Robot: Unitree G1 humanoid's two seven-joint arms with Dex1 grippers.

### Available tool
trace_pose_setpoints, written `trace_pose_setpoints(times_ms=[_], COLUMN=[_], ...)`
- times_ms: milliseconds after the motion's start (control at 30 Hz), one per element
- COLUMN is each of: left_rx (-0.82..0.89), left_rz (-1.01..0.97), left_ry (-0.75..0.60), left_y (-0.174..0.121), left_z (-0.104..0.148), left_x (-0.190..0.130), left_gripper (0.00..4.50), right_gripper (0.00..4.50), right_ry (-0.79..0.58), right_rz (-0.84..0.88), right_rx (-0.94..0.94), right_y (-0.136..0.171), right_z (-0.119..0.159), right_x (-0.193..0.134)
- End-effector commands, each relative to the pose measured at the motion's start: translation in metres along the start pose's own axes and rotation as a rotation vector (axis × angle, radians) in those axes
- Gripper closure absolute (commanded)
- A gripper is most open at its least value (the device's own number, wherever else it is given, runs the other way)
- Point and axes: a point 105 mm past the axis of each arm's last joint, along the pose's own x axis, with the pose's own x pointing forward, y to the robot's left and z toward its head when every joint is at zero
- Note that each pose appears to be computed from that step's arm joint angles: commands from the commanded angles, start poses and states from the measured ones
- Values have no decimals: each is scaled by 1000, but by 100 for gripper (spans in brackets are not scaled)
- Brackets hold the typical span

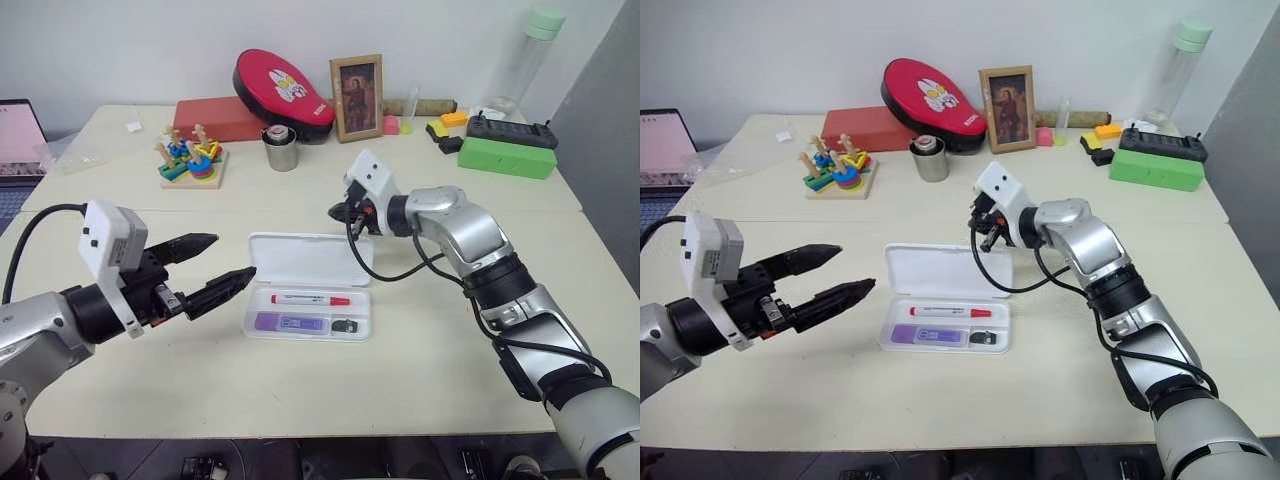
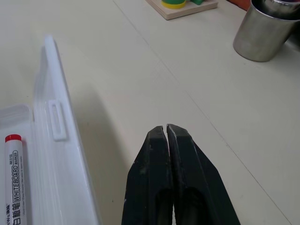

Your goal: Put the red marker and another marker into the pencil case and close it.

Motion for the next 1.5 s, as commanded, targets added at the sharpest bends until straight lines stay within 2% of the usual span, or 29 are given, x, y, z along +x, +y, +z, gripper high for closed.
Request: trace_pose_setpoints(times_ms=[33, 233, 400, 500, 767, 933, 1100, 1233, 1367, 1500], left_rx=[30, 33, 37, 37, 40, 56, 54, 56, 26, 40], left_rz=[-1, -20, -37, -51, -128, -126, -120, -38, 113, 256], left_ry=[-4, 25, 59, 72, 94, 87, 78, 75, -20, -15], left_y=[0, 1, 1, 0, -8, -5, -4, 11, 47, 82], left_z=[3, 1, -2, -4, -7, -4, -3, -7, -3, -10], left_x=[0, 0, -3, -3, -2, 0, 3, 8, 14, 15], left_gripper=[0, 0, 0, 0, 0, 0, 0, 0, 0, 0], right_gripper=[446, 446, 446, 446, 446, 446, 446, 446, 446, 380], right_ry=[-31, -12, -105, -90, 74, 208, 176, 26, -170, -169], right_rz=[68, 163, 338, 379, 442, 447, 416, 384, 186, 64], right_rx=[-91, -176, -273, -290, -362, -370, -325, -207, -115, -32], right_y=[15, 37, 75, 85, 106, 110, 102, 91, 48, 15], right_z=[11, 5, 14, 10, -35, -75, -70, -43, -10, -13], right_x=[-3, -9, -24, -27, -18, -9, -13, -24, -44, -65])
